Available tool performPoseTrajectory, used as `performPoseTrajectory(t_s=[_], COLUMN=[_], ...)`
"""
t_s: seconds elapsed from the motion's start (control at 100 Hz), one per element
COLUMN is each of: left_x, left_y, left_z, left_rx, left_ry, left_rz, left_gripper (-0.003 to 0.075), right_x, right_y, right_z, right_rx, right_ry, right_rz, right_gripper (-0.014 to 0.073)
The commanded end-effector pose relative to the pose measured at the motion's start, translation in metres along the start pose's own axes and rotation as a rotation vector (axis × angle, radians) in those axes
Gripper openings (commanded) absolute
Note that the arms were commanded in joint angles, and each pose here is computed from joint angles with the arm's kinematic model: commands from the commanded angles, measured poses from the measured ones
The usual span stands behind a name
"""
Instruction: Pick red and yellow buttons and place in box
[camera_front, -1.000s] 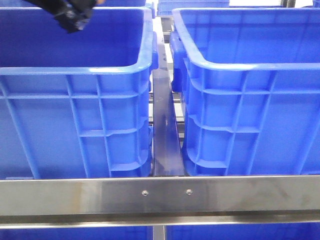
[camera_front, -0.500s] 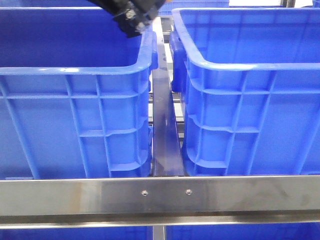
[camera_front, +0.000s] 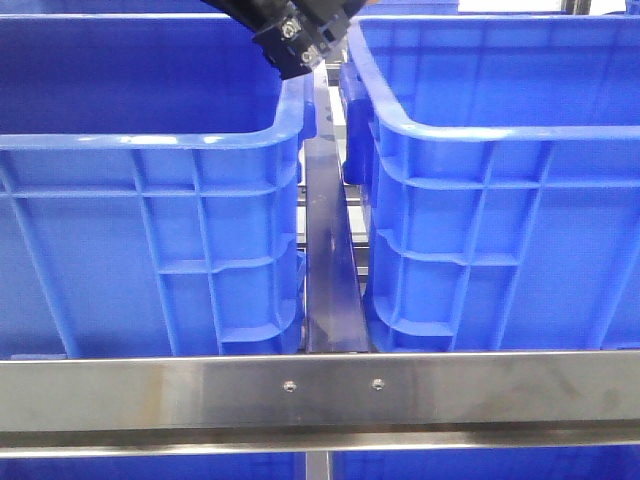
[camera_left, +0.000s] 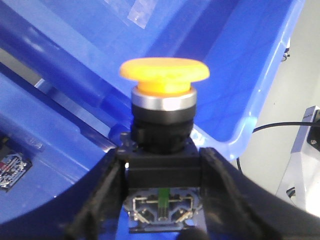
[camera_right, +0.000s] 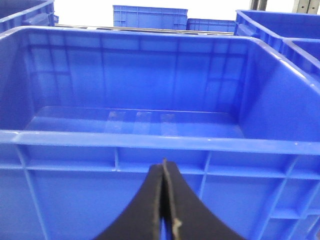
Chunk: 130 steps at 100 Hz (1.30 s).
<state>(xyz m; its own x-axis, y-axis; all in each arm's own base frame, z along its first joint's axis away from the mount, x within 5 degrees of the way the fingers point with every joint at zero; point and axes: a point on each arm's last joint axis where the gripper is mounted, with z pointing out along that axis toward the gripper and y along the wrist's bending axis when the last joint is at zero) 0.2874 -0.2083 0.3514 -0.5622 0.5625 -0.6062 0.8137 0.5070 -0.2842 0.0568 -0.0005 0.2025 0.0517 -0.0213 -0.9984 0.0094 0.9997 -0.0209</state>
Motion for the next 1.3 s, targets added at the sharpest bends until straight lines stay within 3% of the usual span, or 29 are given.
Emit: performPoseTrajectory(t_s=[0.0,0.22,0.65,0.71,0.77,0.91,0.98,1.29], left_x=[-0.013,-0.013,-0.012,-0.012,-0.012,-0.012,-0.012,-0.012], left_y=[-0.02,-0.02,-0.021,-0.021,-0.021,-0.021,-0.021,-0.021], left_z=[-0.025,-0.025,-0.025,-0.025,-0.025,-0.025,-0.025,-0.025], left_rx=[0.026,0.028,0.032,0.033,0.036,0.036,0.036,0.037], left_ry=[-0.114,-0.114,-0.107,-0.105,-0.102,-0.101,-0.101,-0.1], left_rz=[0.025,0.024,0.024,0.025,0.025,0.025,0.025,0.025], left_gripper=[0.0249,0.0249,0.0249,0.0249,0.0249,0.0249,0.0249,0.0249], right_x=[-0.015,-0.037,-0.099,-0.108,-0.115,-0.132,-0.139,-0.166], right_y=[0.0,0.0,-0.001,-0.001,0.0,0.002,0.003,0.02], right_z=[-0.003,-0.009,0.001,0.007,0.015,0.031,0.041,0.094], right_rx=[-0.001,-0.005,-0.011,-0.013,-0.018,-0.036,-0.046,-0.192], right_ry=[-0.115,-0.006,0.28,0.313,0.352,0.415,0.437,0.533], right_rz=[-0.006,0.056,0.057,0.061,0.071,0.109,0.131,0.363], right_gripper=[-0.0068,-0.0068,-0.0056,-0.0008,0.0098,0.0473,0.0589,0.0612])
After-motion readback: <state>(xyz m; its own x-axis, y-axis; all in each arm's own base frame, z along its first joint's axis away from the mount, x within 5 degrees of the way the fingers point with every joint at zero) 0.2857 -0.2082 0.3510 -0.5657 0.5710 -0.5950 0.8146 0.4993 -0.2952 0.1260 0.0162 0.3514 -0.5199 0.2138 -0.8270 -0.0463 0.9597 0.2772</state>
